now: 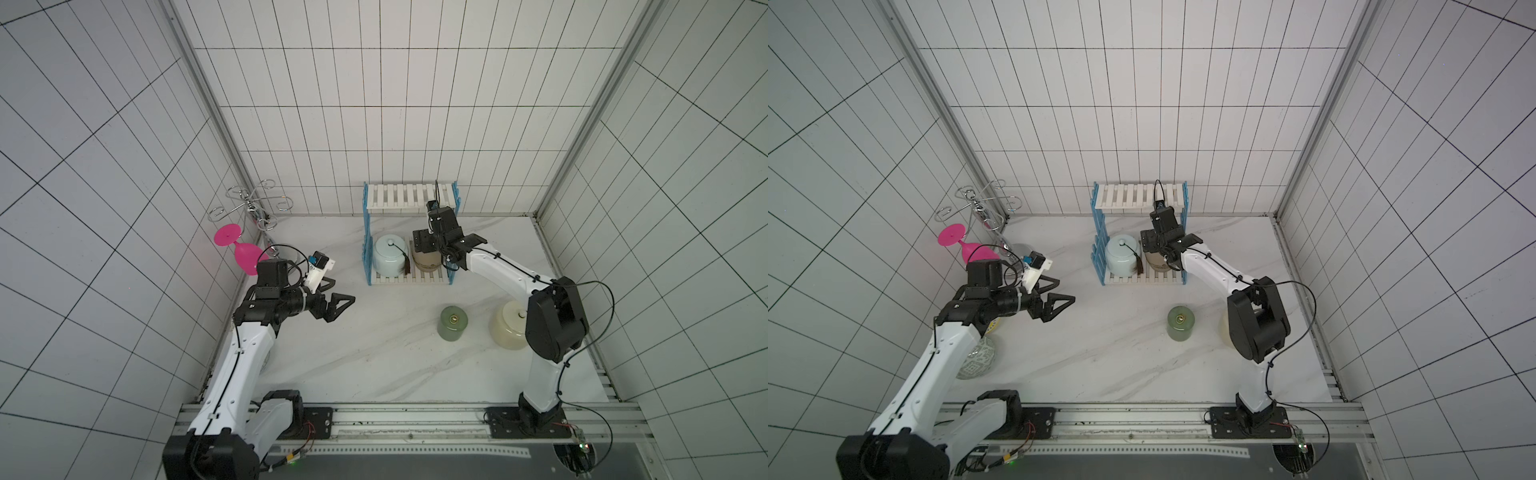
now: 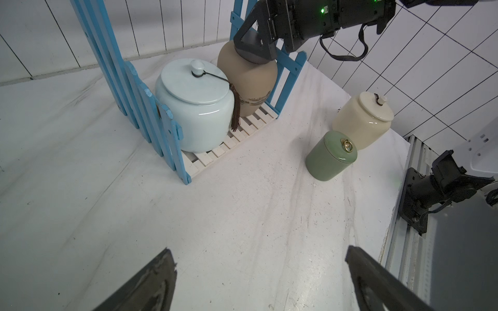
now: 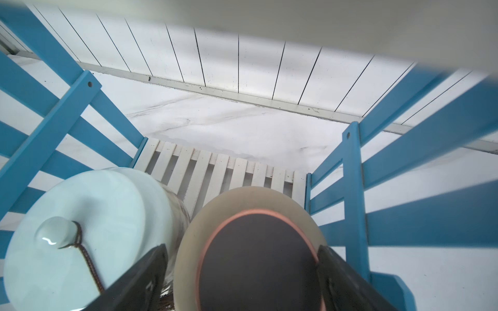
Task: Remove the tea canisters from the shelf
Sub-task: Pick up the tea canister from the shelf.
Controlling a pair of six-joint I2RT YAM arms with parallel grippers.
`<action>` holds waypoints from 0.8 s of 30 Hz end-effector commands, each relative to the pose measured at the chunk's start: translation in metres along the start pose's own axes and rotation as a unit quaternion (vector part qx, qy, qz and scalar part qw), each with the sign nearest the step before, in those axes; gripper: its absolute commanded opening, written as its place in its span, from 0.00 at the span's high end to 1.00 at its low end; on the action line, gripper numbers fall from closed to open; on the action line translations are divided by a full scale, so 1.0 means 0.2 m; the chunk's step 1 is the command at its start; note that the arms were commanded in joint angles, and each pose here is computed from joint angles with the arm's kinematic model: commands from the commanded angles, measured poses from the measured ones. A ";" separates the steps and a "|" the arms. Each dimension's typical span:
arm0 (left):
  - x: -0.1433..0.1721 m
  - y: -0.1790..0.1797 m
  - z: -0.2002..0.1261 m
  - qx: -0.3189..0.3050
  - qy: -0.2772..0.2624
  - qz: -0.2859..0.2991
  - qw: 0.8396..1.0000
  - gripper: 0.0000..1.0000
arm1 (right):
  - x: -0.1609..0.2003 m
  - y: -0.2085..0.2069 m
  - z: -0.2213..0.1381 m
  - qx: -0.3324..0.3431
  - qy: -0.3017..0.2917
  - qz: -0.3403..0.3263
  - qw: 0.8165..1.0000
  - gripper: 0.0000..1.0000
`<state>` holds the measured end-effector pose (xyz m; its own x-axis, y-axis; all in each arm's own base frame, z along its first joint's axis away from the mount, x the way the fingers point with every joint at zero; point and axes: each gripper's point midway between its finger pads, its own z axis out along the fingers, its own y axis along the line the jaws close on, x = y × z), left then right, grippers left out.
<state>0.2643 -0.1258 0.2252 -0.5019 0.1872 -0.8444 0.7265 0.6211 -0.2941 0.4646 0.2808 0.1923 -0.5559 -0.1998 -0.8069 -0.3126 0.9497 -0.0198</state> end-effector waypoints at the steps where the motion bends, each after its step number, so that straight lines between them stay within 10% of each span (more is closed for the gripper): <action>1: 0.00 0.00 0.01 0.004 -0.005 0.009 1.000 0.01 | 0.10 -0.06 -0.01 0.029 0.023 -0.006 0.999 0.10; 24: 0.00 -0.01 0.00 0.002 -0.006 0.011 1.000 0.01 | 0.21 -0.03 0.06 0.016 0.048 0.015 0.999 0.17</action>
<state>0.2648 -0.1258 0.2248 -0.4987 0.1873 -0.8463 0.7276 0.6211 -0.2913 0.4578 0.2706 0.1736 -0.5971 -0.1827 -0.7811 -0.2707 0.9625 -0.0182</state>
